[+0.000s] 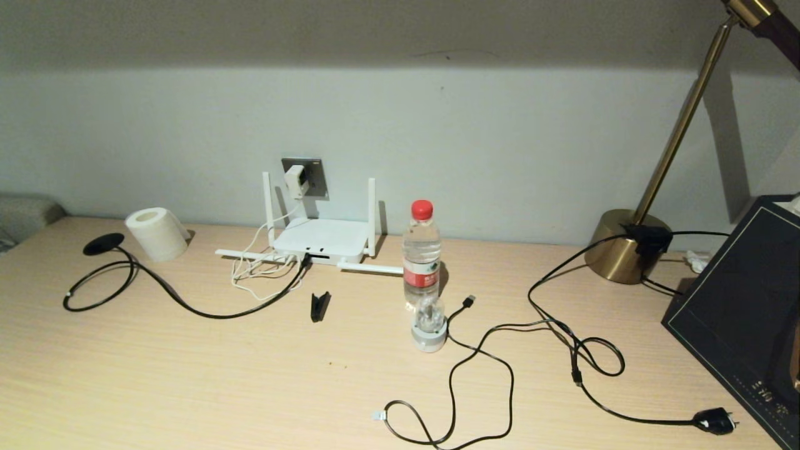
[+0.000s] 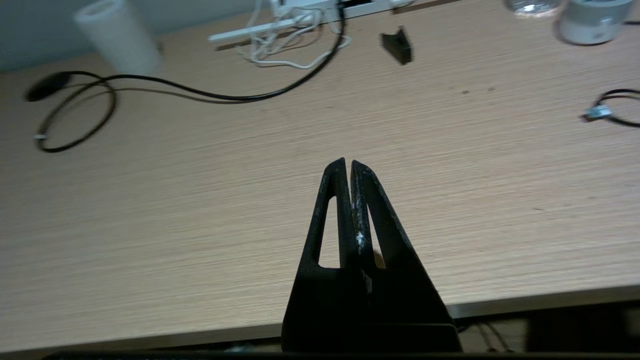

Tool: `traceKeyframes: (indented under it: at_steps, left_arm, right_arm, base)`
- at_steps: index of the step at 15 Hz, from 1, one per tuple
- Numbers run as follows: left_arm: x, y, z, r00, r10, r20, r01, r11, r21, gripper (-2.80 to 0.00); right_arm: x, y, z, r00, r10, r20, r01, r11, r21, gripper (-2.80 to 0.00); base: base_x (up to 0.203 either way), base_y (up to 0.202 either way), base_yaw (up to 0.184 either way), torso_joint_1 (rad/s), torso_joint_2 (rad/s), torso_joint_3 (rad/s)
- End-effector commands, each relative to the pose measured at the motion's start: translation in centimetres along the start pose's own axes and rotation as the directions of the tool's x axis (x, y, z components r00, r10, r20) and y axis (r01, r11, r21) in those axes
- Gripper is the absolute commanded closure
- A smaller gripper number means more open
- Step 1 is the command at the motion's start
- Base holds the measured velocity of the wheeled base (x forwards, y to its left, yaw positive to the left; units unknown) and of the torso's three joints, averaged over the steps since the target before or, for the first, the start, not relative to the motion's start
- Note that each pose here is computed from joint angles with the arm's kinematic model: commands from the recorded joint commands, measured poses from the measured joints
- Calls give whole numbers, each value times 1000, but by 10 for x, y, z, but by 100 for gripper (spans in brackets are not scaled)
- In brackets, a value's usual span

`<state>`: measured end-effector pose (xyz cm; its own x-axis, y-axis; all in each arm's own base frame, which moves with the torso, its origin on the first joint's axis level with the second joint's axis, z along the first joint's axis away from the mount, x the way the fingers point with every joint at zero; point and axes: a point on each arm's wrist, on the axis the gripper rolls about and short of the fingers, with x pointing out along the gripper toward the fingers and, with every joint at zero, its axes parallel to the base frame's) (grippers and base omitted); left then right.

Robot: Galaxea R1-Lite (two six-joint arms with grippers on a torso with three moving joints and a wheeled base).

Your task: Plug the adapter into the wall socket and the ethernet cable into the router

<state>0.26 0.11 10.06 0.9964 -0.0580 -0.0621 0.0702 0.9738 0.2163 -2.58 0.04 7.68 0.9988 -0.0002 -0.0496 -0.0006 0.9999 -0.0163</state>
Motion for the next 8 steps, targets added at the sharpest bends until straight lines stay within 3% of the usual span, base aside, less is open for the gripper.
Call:
traceKeyframes:
  at_steps: [1, 3, 6, 8]
  left_arm:
    - [0, 0, -9, 990, 70, -119, -72, 997, -13, 0]
    - [-4, -1, -13, 970, 32, -242, -32, 999, 3, 0]
    - [-1, -1, -11, 945, -12, -327, 20, 1000, 20, 0]
    - [1, -1, -11, 926, 71, -371, -68, 997, 22, 0]
  right_arm:
    - [0, 0, 0, 1000, 0, -1, 0, 1000, 0, 0]
    - [0, 0, 0, 1000, 0, -1, 0, 1000, 0, 0]
    - [0, 0, 0, 1000, 0, -1, 0, 1000, 1, 0]
    - [0, 0, 0, 1000, 2, -1, -2, 1000, 1, 0]
  base:
    - [0, 0, 0, 0, 0, 0]
    - [0, 0, 0, 0, 0, 0]
    - [0, 0, 0, 0, 0, 0]
    - [0, 0, 0, 0, 0, 0]
